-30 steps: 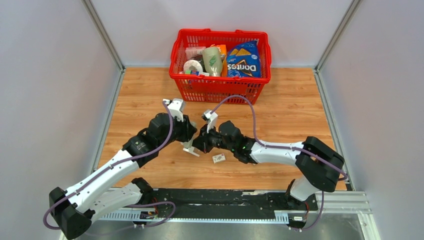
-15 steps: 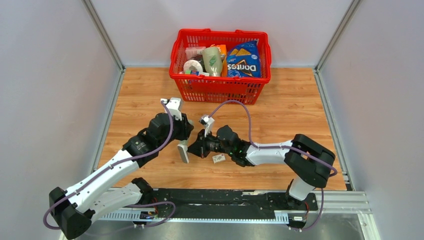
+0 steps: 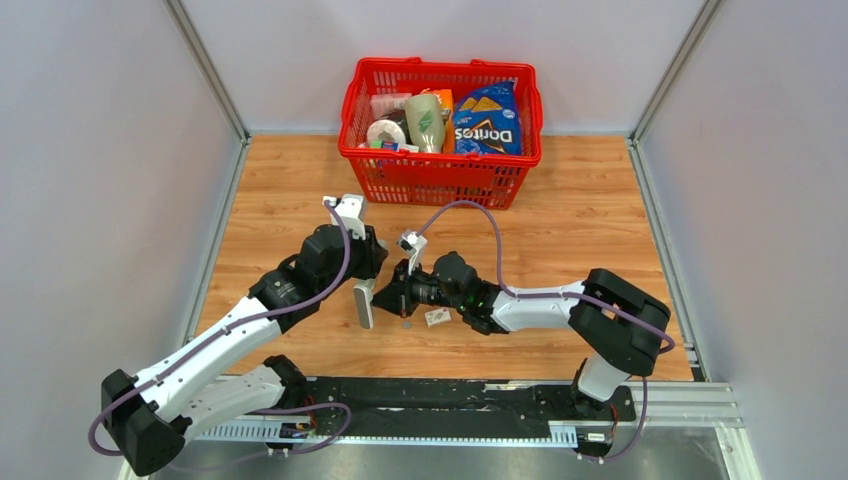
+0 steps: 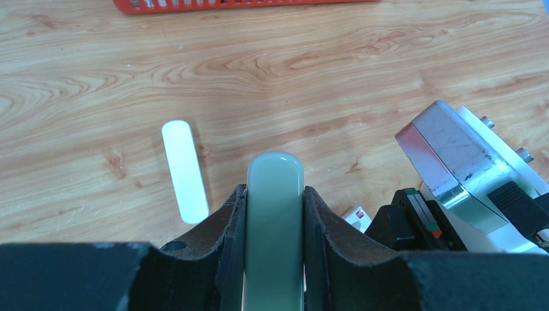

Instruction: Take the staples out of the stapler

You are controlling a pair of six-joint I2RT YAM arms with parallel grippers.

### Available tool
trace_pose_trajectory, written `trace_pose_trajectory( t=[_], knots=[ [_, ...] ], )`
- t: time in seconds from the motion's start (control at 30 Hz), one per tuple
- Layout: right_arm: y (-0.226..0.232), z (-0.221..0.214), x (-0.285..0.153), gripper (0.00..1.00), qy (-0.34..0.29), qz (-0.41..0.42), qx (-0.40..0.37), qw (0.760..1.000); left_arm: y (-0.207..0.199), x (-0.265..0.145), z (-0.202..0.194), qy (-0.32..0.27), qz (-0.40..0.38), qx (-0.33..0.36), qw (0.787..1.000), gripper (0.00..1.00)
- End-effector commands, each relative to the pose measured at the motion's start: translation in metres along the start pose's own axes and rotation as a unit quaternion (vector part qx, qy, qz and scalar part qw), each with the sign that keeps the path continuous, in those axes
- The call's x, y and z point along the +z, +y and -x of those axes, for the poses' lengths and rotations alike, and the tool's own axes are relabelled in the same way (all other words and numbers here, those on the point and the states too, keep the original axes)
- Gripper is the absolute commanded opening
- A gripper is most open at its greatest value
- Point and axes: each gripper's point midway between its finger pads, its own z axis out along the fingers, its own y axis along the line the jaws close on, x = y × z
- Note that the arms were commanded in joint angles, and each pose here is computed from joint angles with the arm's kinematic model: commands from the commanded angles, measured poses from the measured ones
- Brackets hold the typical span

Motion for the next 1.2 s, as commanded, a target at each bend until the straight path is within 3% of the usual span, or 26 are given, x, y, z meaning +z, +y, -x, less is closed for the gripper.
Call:
trace_pose_trajectory(
  t=[0.0, 0.5, 0.8, 0.93, 1.17],
  knots=[
    [0.045, -0.004, -0.005, 0.0, 0.016, 0.073, -0.013, 0.997, -0.007, -0.001, 0.05, -0.09, -0.004, -0.014, 0.996, 0.0],
    [0.016, 0.019, -0.038, 0.0, 0.001, -0.052, -0.072, 0.996, -0.035, -0.027, 0.06, -0.067, -0.078, -0.006, 0.995, 0.0],
    [-0.015, 0.044, -0.091, 0.0, -0.004, -0.198, -0.128, 0.972, -0.041, -0.049, 0.077, -0.085, -0.096, -0.005, 0.992, 0.0],
    [-0.002, 0.041, -0.102, 0.0, 0.014, -0.183, -0.122, 0.975, -0.043, -0.054, 0.088, -0.101, -0.1, -0.003, 0.99, 0.0],
    [0.061, 0.022, -0.092, 0.0, 0.039, -0.041, -0.106, 0.993, -0.054, -0.055, 0.101, -0.111, -0.119, -0.003, 0.987, 0.0]
  ],
)
